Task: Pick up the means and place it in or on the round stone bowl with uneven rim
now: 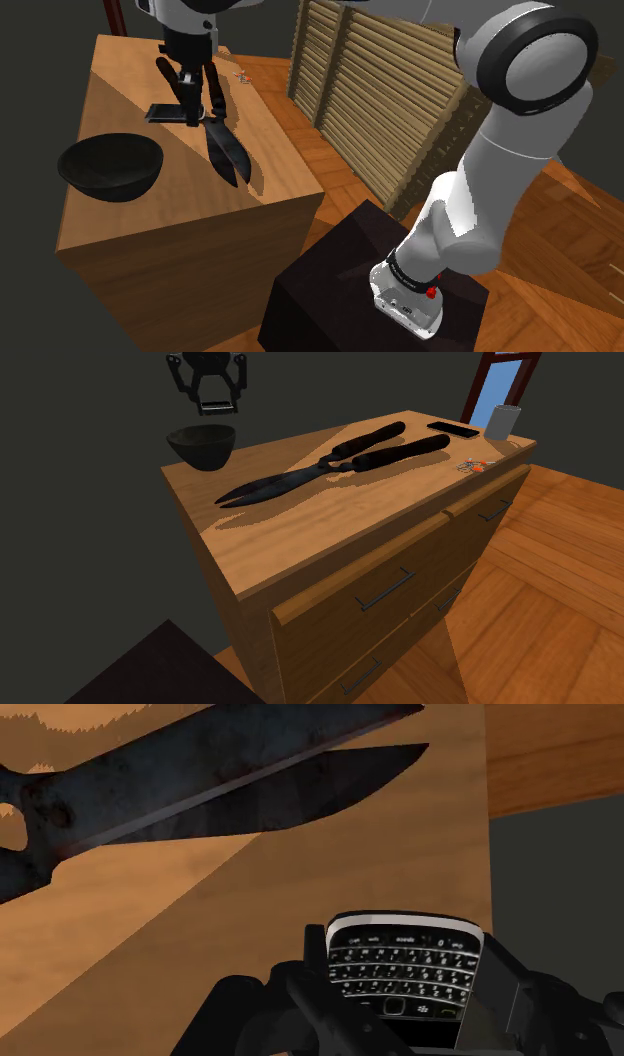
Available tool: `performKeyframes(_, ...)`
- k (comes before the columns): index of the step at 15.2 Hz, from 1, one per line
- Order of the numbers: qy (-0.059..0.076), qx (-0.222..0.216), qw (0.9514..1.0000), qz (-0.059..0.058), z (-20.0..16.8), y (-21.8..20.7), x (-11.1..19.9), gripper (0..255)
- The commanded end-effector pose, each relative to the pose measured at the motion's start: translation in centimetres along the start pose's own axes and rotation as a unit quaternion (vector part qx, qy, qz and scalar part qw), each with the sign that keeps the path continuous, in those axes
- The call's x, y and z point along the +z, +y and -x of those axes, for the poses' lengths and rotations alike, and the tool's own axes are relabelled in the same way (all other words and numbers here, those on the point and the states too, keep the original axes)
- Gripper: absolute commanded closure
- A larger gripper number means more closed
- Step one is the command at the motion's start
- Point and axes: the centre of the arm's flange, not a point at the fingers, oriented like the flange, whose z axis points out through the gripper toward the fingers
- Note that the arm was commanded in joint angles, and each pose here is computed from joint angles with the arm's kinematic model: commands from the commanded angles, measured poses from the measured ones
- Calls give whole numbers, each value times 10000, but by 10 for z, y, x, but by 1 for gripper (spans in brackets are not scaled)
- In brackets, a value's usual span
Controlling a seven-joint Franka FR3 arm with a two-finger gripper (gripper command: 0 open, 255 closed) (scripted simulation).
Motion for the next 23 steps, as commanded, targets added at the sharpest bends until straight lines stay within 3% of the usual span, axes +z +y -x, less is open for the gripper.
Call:
performKeyframes(1,1,5,10000,-3,-24,-10,0,255)
performKeyframes(8,1,5,10000,-3,-114,-38,0,255)
performKeyframes(23,1,5,10000,-3,-113,-37,77,255)
